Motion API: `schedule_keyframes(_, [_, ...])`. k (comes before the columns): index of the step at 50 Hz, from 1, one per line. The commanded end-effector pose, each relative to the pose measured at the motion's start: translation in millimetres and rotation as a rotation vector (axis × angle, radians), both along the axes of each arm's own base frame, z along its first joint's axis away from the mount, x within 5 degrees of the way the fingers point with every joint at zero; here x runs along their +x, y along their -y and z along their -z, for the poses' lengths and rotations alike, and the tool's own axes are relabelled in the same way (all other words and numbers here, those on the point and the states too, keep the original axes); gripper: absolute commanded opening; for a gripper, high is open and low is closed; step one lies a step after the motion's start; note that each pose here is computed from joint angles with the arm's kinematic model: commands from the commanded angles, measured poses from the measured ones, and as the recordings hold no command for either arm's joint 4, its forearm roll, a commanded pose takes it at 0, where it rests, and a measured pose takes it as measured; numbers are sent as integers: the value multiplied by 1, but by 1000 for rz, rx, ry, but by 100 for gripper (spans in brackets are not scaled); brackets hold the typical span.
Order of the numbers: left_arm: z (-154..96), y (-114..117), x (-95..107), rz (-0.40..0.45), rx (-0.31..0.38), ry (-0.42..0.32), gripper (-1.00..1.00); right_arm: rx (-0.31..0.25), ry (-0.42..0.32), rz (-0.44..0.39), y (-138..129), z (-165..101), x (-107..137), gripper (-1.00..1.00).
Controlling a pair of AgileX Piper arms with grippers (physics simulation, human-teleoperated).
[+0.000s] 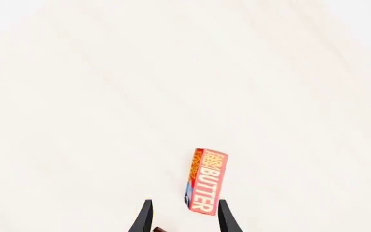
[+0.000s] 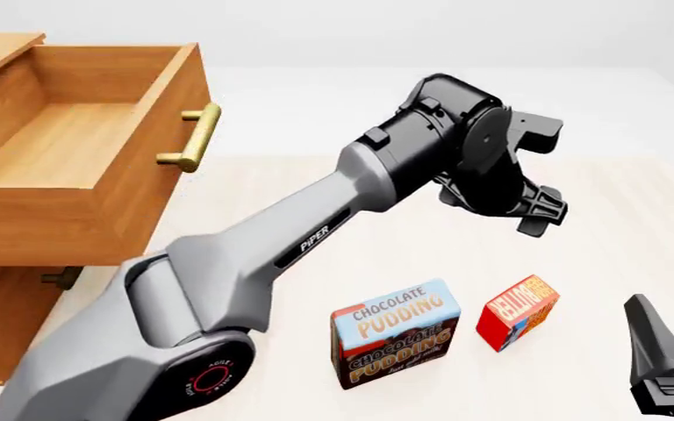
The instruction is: Put the butter at the back in the top drawer of the cabinet and close it.
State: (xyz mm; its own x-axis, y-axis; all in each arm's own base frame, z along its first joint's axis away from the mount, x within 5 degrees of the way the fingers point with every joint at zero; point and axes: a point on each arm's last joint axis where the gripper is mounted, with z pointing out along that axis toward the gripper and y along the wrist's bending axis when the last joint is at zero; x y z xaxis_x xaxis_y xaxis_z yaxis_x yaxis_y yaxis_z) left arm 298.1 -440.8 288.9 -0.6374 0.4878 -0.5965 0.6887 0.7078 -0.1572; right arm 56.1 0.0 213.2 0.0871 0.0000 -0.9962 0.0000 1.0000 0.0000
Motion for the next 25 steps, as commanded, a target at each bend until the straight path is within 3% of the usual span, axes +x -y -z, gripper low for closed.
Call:
schedule_keyframes(1, [14, 9, -10, 16, 15, -18, 100, 0, 0, 0, 0, 0, 0, 100])
schedule_keyframes(25, [49, 29, -25, 30, 48, -63, 100, 0, 0, 0, 0, 0, 0, 100])
